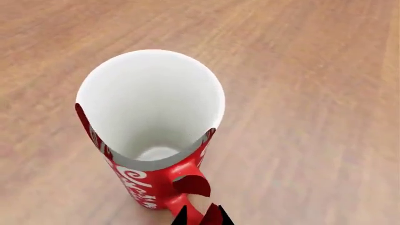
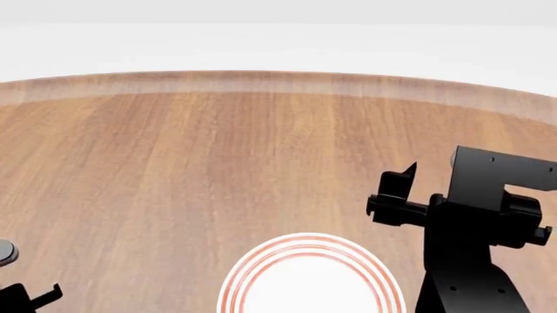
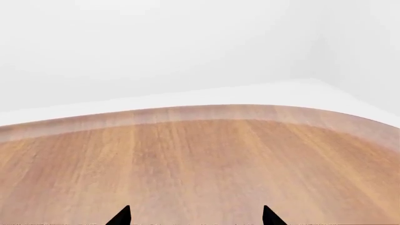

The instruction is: Pick up the red mug and put it on the plate

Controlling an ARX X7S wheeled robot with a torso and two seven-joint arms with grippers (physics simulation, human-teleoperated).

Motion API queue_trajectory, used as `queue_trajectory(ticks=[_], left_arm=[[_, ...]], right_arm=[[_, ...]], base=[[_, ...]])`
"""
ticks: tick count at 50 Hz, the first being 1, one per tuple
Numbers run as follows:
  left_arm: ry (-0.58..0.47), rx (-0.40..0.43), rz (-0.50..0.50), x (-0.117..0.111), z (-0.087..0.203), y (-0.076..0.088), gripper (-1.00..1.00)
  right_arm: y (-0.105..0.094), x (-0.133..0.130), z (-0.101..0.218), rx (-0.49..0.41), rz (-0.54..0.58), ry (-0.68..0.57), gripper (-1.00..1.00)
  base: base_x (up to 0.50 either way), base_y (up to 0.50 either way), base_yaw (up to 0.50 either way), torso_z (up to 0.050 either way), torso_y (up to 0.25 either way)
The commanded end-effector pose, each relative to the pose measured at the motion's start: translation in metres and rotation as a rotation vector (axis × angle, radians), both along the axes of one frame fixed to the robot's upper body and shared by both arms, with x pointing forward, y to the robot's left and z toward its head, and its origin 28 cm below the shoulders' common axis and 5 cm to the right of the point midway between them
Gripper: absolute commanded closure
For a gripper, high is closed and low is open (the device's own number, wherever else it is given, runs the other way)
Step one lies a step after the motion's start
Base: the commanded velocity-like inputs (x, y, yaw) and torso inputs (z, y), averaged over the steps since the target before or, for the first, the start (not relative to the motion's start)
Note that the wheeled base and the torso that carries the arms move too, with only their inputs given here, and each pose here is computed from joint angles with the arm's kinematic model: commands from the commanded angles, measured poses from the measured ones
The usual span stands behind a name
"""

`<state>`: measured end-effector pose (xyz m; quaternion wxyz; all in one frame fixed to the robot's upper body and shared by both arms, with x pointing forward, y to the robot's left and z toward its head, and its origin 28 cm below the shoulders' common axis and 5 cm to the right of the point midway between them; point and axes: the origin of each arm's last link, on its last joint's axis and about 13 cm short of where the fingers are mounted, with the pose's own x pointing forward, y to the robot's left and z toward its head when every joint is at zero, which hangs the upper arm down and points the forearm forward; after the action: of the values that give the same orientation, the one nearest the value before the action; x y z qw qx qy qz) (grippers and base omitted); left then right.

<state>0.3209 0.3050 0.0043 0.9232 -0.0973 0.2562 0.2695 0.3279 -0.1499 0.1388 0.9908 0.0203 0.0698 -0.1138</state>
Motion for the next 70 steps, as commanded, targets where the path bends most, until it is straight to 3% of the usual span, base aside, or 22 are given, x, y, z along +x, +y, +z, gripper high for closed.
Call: queue_trajectory(ticks=[1,9,13,30,46,70], left_arm=[[0.003,-0.019,-0.003,0.000,-0.003,-0.002,1.00],[-0.007,-0.009,-0.011,-0.001,0.000,-0.002,1.00],[-0.054,0.026,-0.091,-0.003,0.009,-0.006,1.00],[-0.061,0.123,-0.286,-0.011,0.036,-0.030,1.00],[-0.069,0.318,-0.698,0.001,0.067,-0.073,1.00],[-0.045,0.457,-1.031,0.020,0.077,-0.120,1.00]], right_arm=[[0.000,0.001,-0.002,0.001,0.001,0.005,-1.00],[0.000,0.000,-0.001,0.003,-0.001,0.004,-1.00],[0.001,0.001,-0.001,0.003,0.002,0.004,-1.00],[0.001,0.001,-0.001,0.007,0.001,0.004,-1.00],[0.002,0.003,0.000,0.021,0.007,0.003,-1.00],[0.002,0.002,0.002,0.036,0.008,-0.002,-1.00]], base=[[0.00,0.00,0.00,0.000,0.000],[0.00,0.00,0.00,0.000,0.000],[0.00,0.00,0.00,0.000,0.000],[0.00,0.00,0.00,0.000,0.000],[0.00,0.00,0.00,0.000,0.000],[0.00,0.00,0.00,0.000,0.000]])
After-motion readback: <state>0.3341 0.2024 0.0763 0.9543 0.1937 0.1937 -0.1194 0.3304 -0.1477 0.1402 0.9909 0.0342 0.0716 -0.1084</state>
